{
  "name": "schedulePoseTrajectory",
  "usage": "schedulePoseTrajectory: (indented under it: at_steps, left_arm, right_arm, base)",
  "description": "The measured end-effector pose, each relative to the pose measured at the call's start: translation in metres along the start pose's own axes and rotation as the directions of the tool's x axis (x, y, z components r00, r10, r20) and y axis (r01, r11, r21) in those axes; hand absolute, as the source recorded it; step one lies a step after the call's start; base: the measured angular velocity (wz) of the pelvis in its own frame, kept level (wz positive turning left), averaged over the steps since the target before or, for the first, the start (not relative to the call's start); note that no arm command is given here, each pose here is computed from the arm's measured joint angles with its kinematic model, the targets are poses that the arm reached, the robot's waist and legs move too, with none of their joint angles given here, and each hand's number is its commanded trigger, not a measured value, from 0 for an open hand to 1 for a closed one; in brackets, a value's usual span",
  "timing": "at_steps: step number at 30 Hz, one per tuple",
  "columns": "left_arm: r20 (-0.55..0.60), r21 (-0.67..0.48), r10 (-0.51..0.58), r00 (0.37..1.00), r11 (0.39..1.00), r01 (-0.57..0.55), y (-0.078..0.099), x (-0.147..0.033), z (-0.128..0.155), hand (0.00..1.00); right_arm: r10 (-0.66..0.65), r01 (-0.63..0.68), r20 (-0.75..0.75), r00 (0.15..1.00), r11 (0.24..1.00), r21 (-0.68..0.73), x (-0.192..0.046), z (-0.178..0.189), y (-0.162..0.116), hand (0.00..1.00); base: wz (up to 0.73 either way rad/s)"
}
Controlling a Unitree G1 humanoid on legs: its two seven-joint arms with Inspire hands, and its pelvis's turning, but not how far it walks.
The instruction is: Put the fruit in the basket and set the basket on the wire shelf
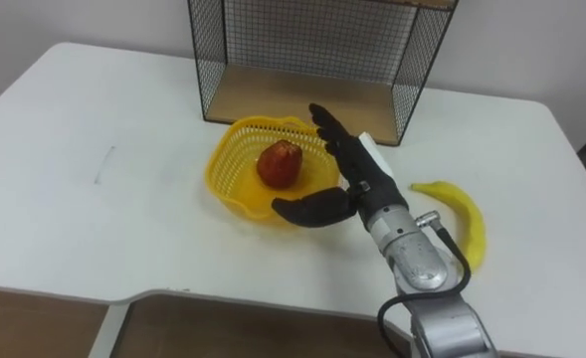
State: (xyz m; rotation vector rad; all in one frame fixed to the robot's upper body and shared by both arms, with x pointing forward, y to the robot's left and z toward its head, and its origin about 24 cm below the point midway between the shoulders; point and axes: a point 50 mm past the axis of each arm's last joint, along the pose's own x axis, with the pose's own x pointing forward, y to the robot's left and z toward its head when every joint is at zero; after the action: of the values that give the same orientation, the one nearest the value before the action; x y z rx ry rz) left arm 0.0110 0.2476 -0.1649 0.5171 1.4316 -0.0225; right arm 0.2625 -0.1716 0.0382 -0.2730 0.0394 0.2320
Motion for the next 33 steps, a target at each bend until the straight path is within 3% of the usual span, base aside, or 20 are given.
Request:
schedulePoseTrajectory:
  at_steps: [11, 19, 29, 33]
  left_arm:
    - [0.014, -0.004, 0.004, 1.000, 1.000, -0.004, -0.001, -0.003, -0.006, 0.00]
    - [0.011, -0.019, 0.012, 1.000, 1.000, -0.012, 0.001, -0.003, -0.009, 0.00]
    - [0.043, -0.020, 0.034, 0.999, 0.999, -0.033, 0.005, -0.004, -0.005, 0.00]
    - [0.031, -0.018, 0.040, 0.999, 0.999, -0.039, 0.007, -0.004, -0.007, 0.00]
  right_arm:
    - [-0.243, 0.243, 0.082, 0.966, 0.970, 0.011, -0.005, 0.014, -0.034, 0.00]
    - [-0.439, 0.440, 0.086, 0.894, 0.898, 0.017, -0.015, 0.016, -0.069, 0.00]
    - [-0.523, 0.531, 0.102, 0.847, 0.843, -0.087, -0.022, 0.016, -0.086, 0.00]
    - [-0.543, 0.535, -0.004, 0.840, 0.828, -0.169, -0.025, -0.012, -0.091, 0.00]
  base:
    - [0.00]
    - [0.00]
    - [0.00]
    - [0.00]
